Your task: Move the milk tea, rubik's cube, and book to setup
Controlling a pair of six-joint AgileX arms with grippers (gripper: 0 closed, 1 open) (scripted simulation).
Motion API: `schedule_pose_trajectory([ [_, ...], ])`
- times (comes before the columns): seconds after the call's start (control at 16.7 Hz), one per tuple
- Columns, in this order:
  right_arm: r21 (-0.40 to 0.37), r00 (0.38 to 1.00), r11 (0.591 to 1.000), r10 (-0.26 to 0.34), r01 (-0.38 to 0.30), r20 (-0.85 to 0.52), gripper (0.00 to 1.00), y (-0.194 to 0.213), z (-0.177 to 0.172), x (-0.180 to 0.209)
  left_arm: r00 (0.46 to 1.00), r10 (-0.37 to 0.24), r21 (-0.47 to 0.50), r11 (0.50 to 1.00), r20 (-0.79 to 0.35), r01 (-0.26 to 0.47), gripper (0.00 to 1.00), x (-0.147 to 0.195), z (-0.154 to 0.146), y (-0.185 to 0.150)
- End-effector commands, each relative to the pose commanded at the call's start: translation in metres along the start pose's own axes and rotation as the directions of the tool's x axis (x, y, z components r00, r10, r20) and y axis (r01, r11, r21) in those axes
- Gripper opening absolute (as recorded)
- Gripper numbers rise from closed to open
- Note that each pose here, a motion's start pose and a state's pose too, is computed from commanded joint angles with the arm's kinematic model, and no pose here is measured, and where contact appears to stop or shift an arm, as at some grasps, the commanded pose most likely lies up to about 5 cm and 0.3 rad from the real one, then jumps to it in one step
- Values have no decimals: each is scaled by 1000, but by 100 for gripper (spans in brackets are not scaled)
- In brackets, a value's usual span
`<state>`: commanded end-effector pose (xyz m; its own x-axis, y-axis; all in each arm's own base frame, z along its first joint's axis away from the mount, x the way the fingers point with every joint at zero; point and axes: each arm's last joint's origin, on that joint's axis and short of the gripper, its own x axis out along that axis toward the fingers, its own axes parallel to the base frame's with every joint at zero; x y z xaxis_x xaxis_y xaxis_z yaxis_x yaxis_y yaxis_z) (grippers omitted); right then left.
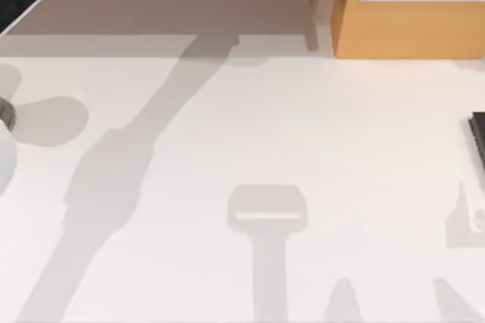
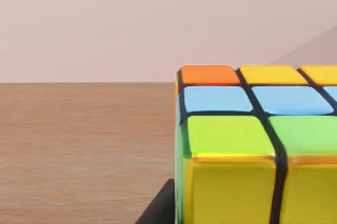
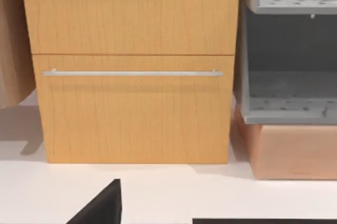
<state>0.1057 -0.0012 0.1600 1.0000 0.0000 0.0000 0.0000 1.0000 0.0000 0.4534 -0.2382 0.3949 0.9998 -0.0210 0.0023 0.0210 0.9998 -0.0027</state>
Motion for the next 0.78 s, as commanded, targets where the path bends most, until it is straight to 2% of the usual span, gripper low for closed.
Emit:
schedule_pose_trajectory([
  [0.72, 0, 1000, 1000, 0, 0, 0, 100, 0, 0, 0, 1000, 0, 0, 1000, 0, 0, 98, 0, 0, 0],
  [0.78, 0, 1000, 1000, 0, 0, 0, 100, 0, 0, 0, 1000, 0, 0, 1000, 0, 0, 100, 0, 0, 0],
])
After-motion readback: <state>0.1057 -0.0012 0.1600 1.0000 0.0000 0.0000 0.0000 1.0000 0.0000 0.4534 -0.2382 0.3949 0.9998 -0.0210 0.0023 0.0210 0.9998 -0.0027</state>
